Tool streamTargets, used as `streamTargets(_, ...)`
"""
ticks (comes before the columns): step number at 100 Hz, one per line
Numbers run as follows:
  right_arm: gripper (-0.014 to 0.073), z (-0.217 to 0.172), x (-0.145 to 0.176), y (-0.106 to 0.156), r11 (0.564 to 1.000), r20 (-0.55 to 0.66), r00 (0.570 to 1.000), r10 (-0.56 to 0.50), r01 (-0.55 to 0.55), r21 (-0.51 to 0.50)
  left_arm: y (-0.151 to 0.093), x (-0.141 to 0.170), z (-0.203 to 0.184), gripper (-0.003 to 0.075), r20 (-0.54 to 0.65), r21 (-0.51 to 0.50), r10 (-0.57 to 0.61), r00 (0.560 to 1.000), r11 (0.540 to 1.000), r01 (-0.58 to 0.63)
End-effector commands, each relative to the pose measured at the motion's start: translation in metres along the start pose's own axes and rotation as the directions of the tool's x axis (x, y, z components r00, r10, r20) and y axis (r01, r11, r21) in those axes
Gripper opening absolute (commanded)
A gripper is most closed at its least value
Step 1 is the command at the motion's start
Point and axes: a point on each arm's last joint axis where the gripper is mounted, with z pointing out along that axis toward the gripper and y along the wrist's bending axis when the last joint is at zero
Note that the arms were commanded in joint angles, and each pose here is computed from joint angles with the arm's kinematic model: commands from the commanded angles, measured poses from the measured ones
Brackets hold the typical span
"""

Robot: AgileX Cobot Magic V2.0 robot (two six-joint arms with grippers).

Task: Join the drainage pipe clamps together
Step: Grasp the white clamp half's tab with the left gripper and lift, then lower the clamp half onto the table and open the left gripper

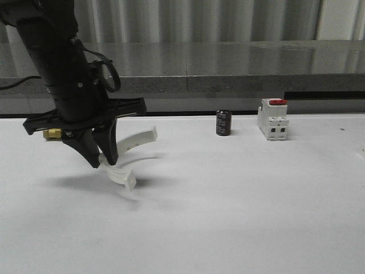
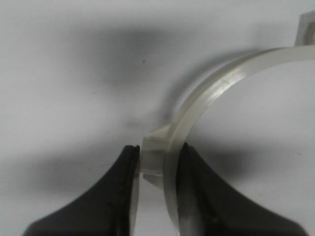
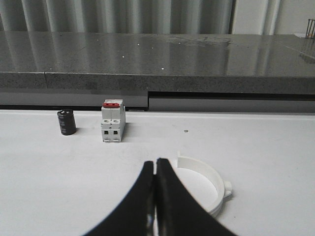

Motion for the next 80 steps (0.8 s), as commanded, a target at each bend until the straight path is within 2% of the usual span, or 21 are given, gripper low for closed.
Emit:
streamTargets(1,-0.0067,-0.003,-0.015,0.001,1.0,0.126,0.992,-0.004,0.004,-0.005,-0.01,-0.009,-0.021,-0.002,0.086,0.043,-0.019,0.996,0.999,0.016)
streamTargets(39,-0.0067,-0.003,-0.015,0.001,1.0,0.126,0.992,-0.004,0.004,-0.005,-0.011,-0.005,-0.003,-0.0018,0.042,0.027,-0.029,0.999,0.999,0.028)
streamTargets(47,-0.0067,-0.003,-0.015,0.001,1.0,0.126,0.992,-0.004,0.004,-0.005,-0.011,-0.004,-0.003,0.002,0.033,0.023,-0.029,0.999,0.999,0.028)
streamTargets(59,-0.0067,-0.003,-0.015,0.001,1.0,0.126,0.992,-0.004,0.004,-0.005,-0.011,-0.004,-0.003,0.0175,0.026,0.022,-0.03,0.999,0.999,0.029)
streamTargets(64,-0.0067,-0.003,-0.015,0.001,1.0,0.126,0.992,-0.004,0.004,-0.005,-0.011,-0.004,-0.003,0.0269,0.024,0.021,-0.028,0.999,0.999,0.027)
streamTargets(76,-0.0067,-0.003,-0.015,0.001,1.0,0.126,0.992,-0.004,0.004,-0.005,-0.011,-0.004,-0.003,0.0559,0.025,0.021,-0.001,1.0,1.0,0.0)
streamTargets(80,-0.0067,-0.003,-0.015,0.001,1.0,0.126,0.992,-0.004,0.004,-0.005,-0.011,-0.004,-0.003,0.0623,0.024,0.02,-0.001,1.0,1.0,0.0)
